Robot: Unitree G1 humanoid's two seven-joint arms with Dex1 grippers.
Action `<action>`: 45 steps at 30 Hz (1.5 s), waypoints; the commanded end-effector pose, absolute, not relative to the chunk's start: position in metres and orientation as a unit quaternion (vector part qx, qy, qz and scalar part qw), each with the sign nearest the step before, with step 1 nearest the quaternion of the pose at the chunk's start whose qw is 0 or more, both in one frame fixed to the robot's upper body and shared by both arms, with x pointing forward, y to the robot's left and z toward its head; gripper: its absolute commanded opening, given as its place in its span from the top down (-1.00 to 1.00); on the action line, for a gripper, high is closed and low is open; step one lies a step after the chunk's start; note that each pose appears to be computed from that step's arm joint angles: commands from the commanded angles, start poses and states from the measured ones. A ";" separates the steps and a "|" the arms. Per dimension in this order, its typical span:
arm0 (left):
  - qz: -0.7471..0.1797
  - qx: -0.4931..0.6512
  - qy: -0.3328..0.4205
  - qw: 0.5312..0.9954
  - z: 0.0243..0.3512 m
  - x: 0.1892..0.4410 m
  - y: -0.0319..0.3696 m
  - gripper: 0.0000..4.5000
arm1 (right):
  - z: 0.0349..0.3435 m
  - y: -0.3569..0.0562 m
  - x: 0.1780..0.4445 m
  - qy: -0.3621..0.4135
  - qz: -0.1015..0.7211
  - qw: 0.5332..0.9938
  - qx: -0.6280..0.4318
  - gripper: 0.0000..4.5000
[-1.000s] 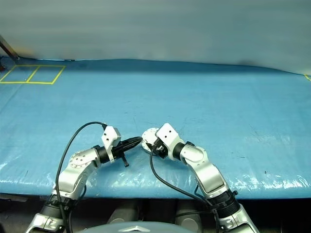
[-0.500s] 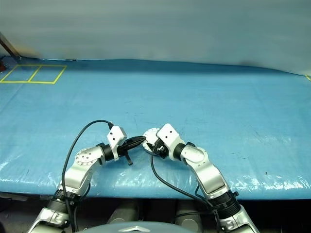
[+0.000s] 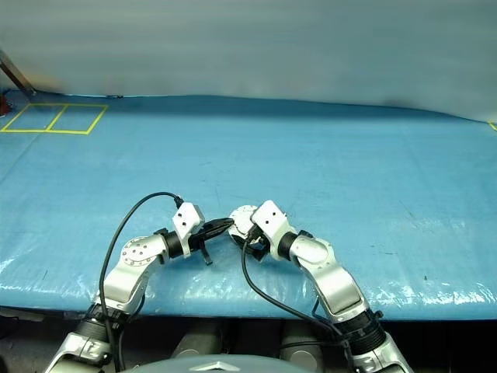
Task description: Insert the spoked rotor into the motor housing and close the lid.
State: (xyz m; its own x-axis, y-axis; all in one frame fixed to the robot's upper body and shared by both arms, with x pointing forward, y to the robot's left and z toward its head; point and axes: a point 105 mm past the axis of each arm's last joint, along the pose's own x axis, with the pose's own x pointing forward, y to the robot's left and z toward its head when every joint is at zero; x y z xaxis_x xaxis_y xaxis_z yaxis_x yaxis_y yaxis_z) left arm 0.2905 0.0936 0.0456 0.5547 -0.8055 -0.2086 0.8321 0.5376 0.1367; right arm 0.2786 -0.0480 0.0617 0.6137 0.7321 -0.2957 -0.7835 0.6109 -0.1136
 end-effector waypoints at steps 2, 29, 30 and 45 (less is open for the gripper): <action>-0.485 0.116 0.082 0.863 0.035 0.282 0.089 1.00 | 0.101 -0.049 0.277 0.026 0.426 0.898 -0.102 -0.97; -0.481 0.125 0.075 0.864 0.040 0.283 0.091 1.00 | 0.055 -0.089 0.262 0.264 0.363 0.815 0.367 -0.97; -0.482 0.125 0.075 0.864 0.039 0.283 0.091 1.00 | 0.054 -0.088 0.262 0.268 0.364 0.812 0.370 -0.97; -0.481 0.125 0.077 0.864 0.038 0.281 0.090 1.00 | 0.047 -0.078 0.271 0.248 0.341 0.775 0.471 -0.79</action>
